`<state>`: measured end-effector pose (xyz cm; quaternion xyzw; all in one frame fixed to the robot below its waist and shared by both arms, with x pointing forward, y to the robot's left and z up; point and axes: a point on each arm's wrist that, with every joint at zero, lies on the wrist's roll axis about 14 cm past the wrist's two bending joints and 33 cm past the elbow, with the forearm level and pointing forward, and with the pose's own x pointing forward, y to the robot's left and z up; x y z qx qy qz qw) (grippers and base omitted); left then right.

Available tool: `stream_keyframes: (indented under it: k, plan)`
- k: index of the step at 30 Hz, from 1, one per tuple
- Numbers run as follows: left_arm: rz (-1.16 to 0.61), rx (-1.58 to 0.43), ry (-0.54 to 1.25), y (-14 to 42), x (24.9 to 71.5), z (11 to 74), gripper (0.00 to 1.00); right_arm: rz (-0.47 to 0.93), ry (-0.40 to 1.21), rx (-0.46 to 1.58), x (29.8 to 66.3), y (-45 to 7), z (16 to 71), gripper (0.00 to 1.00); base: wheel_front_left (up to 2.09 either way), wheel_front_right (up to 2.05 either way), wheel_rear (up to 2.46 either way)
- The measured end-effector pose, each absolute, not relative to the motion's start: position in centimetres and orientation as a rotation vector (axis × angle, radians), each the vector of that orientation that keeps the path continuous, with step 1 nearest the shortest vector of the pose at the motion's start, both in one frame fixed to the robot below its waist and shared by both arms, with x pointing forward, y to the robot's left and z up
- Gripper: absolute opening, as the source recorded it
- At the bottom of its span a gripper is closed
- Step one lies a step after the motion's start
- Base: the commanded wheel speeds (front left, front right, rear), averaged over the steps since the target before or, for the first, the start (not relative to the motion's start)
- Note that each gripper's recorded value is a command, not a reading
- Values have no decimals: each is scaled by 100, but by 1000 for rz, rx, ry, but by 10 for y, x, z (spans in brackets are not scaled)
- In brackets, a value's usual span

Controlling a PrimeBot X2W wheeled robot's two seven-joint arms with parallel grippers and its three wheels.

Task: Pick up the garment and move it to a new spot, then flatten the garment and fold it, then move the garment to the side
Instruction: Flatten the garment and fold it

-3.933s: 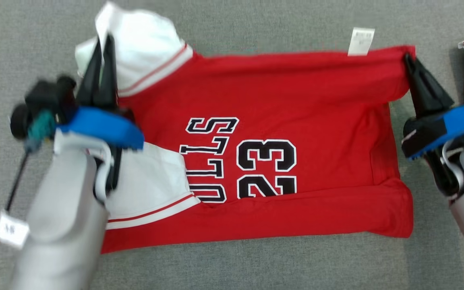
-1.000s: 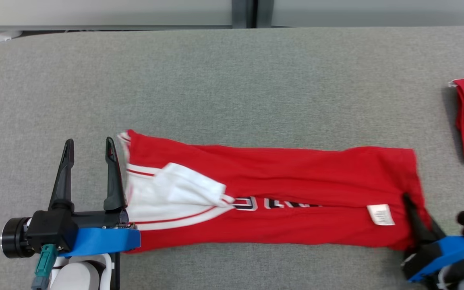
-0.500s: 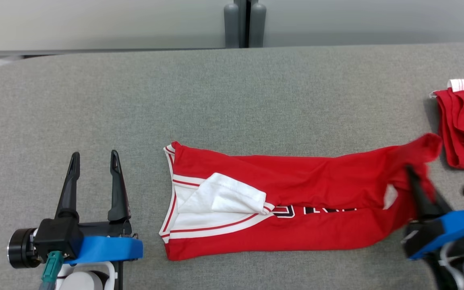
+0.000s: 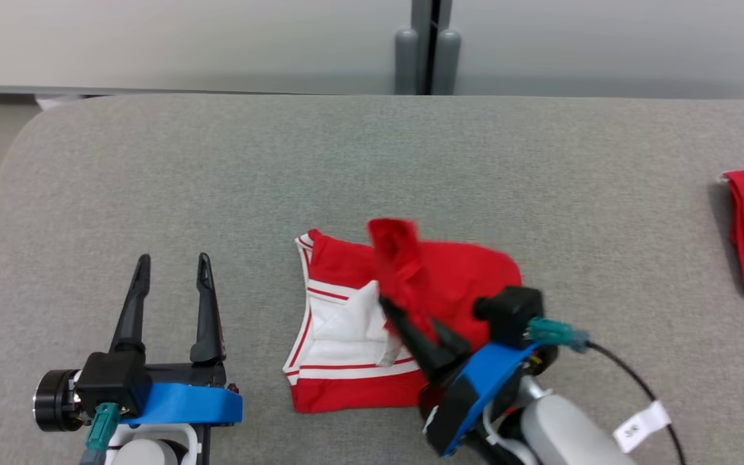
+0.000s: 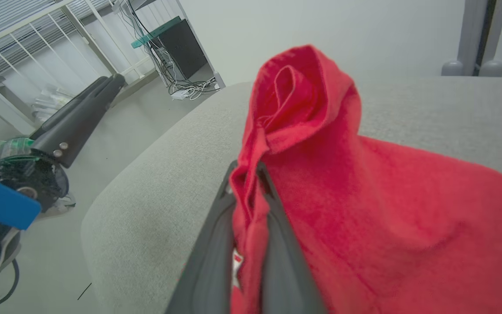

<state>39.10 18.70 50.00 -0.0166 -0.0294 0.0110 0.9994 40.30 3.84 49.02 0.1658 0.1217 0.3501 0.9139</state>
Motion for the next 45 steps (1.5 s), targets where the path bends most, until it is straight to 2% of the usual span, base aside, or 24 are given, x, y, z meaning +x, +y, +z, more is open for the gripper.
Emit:
stream_keyframes:
  k: [4,10,11,12,13,22,27,29,34,39,45]
  plan:
    - [37,-36,-42,192,386,495,100,800,309,366,390,66,474,0,0,0,0]
    - [50,-38,-21,196,385,489,100,827,325,400,393,81,461,0,0,0,0]
    - [50,-40,-18,196,386,488,100,833,321,399,394,83,461,28,0,0,0]
    - [50,-41,-15,195,386,486,100,833,311,399,396,84,461,51,0,0,0]
    - [50,-42,-11,195,387,485,100,831,299,405,399,84,462,100,0,0,0]
    - [24,-46,3,187,397,478,100,828,116,401,427,81,500,100,0,0,0]
    - [4,-45,8,181,400,476,100,710,-100,352,455,34,552,100,0,0,0]
    - [-2,-44,6,180,400,477,100,629,-130,314,458,1,552,100,0,0,0]
    - [-5,-40,3,179,397,478,100,437,-165,215,451,-77,547,100,0,0,0]
    - [-7,-29,5,180,391,479,100,259,-132,154,429,-144,534,100,0,0,0]
    - [-7,-9,23,187,377,478,100,153,-81,117,396,-180,524,100,0,0,0]
